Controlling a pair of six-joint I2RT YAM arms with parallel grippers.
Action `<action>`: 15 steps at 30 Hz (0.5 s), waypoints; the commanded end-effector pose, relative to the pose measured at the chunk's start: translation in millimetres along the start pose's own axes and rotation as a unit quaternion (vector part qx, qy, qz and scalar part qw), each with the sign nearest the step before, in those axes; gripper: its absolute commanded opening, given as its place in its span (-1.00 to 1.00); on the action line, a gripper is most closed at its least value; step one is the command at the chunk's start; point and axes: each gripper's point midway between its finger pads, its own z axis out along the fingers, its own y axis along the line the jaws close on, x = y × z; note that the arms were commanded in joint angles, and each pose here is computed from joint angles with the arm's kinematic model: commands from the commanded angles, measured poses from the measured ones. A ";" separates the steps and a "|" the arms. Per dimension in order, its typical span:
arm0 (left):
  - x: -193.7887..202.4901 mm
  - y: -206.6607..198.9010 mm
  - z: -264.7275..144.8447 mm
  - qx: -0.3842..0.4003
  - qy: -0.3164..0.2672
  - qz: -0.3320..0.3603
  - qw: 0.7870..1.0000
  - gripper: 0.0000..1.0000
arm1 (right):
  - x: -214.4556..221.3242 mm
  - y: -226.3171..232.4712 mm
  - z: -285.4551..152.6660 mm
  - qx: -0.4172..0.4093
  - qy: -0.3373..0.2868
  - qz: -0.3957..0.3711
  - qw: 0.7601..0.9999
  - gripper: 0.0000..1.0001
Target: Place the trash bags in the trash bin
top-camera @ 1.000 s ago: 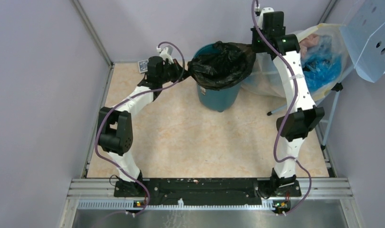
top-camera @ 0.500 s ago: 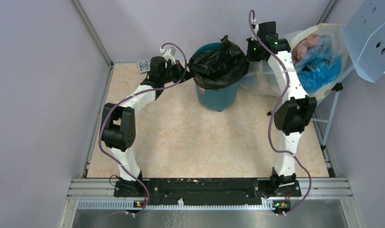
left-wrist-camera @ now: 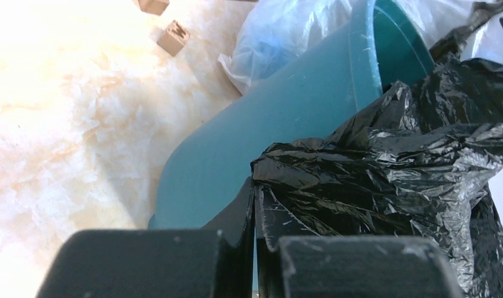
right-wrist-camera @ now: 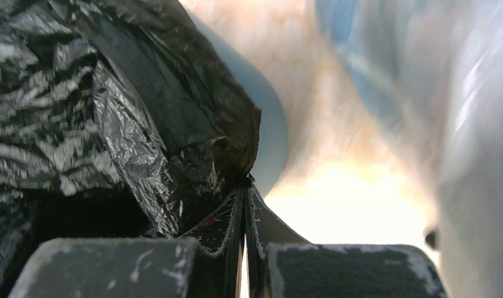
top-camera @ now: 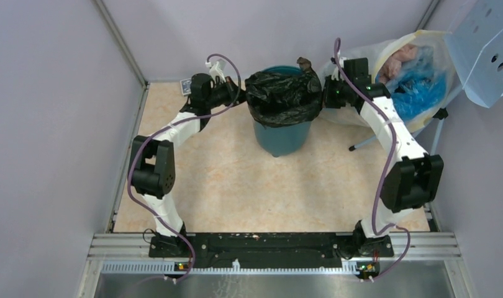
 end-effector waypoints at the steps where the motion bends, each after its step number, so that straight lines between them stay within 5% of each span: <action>1: -3.0 -41.3 -20.6 0.054 0.000 0.016 0.998 -1.00 | 18.3 49.0 -29.8 -0.056 -0.022 0.005 0.998 -1.00; 15: -12.1 -43.6 -21.8 0.049 0.027 0.025 0.998 -1.00 | 129.0 93.7 -65.7 -0.086 0.001 0.018 0.996 -1.00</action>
